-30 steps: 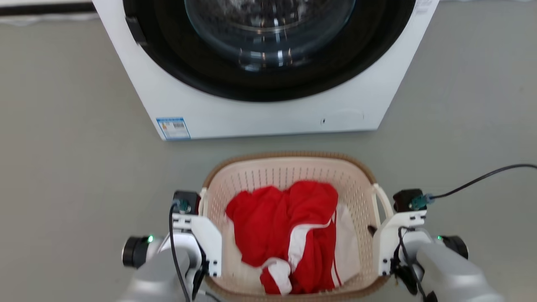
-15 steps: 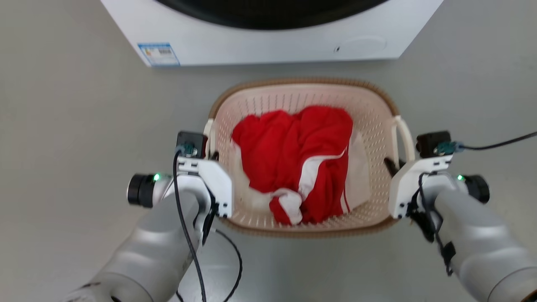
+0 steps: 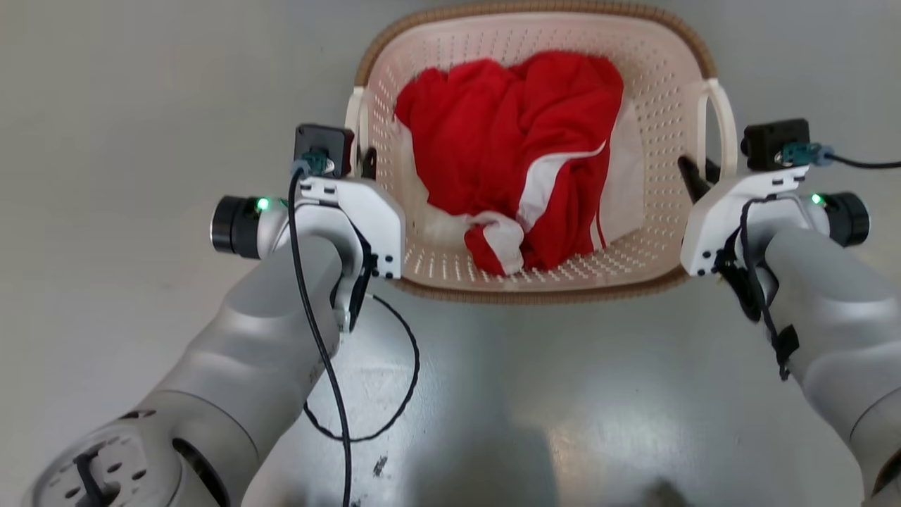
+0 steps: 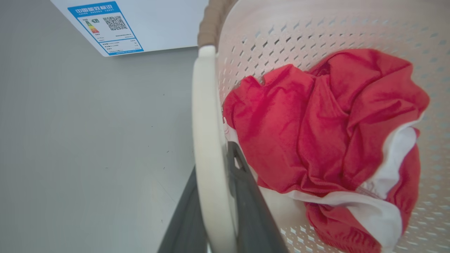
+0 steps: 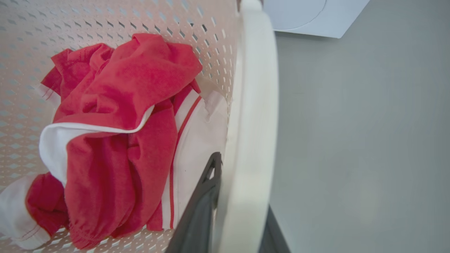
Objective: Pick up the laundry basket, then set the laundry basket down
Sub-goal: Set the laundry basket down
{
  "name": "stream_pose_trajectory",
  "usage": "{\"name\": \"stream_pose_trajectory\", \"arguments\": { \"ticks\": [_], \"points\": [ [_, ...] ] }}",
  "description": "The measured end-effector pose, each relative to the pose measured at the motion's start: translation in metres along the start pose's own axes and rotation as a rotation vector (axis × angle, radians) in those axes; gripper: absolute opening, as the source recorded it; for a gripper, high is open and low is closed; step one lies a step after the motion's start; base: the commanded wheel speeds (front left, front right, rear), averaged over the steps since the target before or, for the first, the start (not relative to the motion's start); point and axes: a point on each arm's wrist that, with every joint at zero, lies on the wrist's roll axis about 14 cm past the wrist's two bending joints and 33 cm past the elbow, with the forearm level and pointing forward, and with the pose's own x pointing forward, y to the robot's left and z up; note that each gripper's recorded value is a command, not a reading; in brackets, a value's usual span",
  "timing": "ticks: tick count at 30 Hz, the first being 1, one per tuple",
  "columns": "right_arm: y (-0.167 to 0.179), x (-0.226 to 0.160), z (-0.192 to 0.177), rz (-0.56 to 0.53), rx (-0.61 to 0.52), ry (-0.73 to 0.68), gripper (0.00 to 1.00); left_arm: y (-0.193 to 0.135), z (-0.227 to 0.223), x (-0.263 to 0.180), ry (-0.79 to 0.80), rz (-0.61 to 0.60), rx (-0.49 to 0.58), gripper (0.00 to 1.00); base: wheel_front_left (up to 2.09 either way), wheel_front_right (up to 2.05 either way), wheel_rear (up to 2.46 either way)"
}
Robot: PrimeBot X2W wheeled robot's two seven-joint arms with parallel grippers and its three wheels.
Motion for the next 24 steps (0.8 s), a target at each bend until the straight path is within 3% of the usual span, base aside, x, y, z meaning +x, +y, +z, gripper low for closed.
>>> {"name": "stream_pose_trajectory", "arguments": {
  "ticks": [24],
  "points": [
    [-0.025, 0.058, -0.019, -0.003, -0.008, 0.016, 0.00, 0.007, -0.020, 0.059, 0.026, -0.008, -0.025, 0.00, 0.00, 0.00, 0.00]
  ]
}}
